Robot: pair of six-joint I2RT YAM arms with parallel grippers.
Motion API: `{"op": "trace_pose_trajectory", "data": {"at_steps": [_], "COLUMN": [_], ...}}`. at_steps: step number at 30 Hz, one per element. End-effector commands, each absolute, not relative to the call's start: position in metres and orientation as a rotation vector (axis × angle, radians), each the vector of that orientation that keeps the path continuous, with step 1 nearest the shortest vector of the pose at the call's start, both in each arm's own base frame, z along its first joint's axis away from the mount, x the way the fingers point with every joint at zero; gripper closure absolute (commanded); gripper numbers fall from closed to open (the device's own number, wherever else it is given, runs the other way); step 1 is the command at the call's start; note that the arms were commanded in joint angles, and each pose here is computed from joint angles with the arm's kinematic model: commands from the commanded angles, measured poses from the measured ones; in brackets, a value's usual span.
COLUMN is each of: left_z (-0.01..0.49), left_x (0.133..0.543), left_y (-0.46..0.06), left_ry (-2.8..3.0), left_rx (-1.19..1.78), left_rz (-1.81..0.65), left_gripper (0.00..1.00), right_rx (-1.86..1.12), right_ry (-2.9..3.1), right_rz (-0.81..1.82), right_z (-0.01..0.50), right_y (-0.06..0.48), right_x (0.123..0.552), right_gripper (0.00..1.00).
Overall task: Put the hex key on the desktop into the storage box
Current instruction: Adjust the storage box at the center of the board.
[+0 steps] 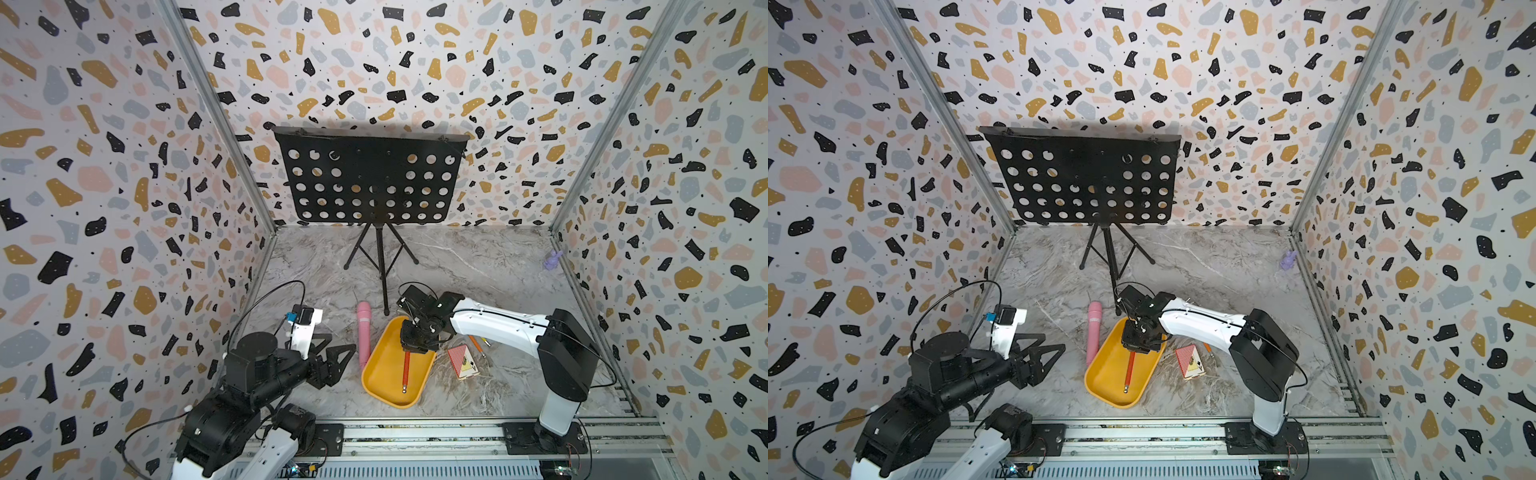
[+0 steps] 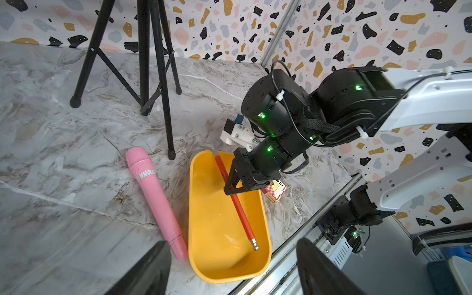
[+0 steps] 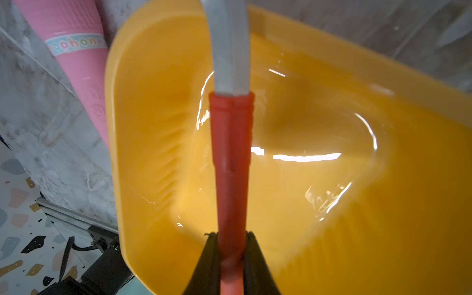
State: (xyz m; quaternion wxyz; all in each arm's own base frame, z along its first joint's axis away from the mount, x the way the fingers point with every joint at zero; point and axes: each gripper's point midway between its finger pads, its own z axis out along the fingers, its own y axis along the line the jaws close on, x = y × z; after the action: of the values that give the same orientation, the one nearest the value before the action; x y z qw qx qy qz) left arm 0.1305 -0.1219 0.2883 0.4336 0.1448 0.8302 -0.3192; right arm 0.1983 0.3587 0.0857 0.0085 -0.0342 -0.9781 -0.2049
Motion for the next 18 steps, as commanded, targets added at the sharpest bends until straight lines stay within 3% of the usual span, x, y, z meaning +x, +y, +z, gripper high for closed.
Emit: {"op": "trace_pose_trajectory", "data": {"at_steps": [1, 8, 18], "left_z": [0.284, 0.278, 0.277], "left_x": [0.115, 0.091, 0.091], "left_y": [-0.124, -0.133, -0.133], "left_ry": [2.122, 2.099, 2.107], "left_rx": [0.363, 0.412, 0.418], "left_rz": [-0.855, -0.989, -0.984], "left_gripper": [0.21, 0.21, 0.2], "right_rx": [-0.146, -0.139, 0.115], "right_ry": [-3.05, -3.042, -3.17], "right_rz": [-0.727, -0.634, -0.558], "right_z": [0.102, 0.087, 0.116], "right_y": [0.372, 0.365, 0.353], "right_x": [0.202, 0.197, 0.191], "right_gripper": [1.0, 1.0, 1.0]}}
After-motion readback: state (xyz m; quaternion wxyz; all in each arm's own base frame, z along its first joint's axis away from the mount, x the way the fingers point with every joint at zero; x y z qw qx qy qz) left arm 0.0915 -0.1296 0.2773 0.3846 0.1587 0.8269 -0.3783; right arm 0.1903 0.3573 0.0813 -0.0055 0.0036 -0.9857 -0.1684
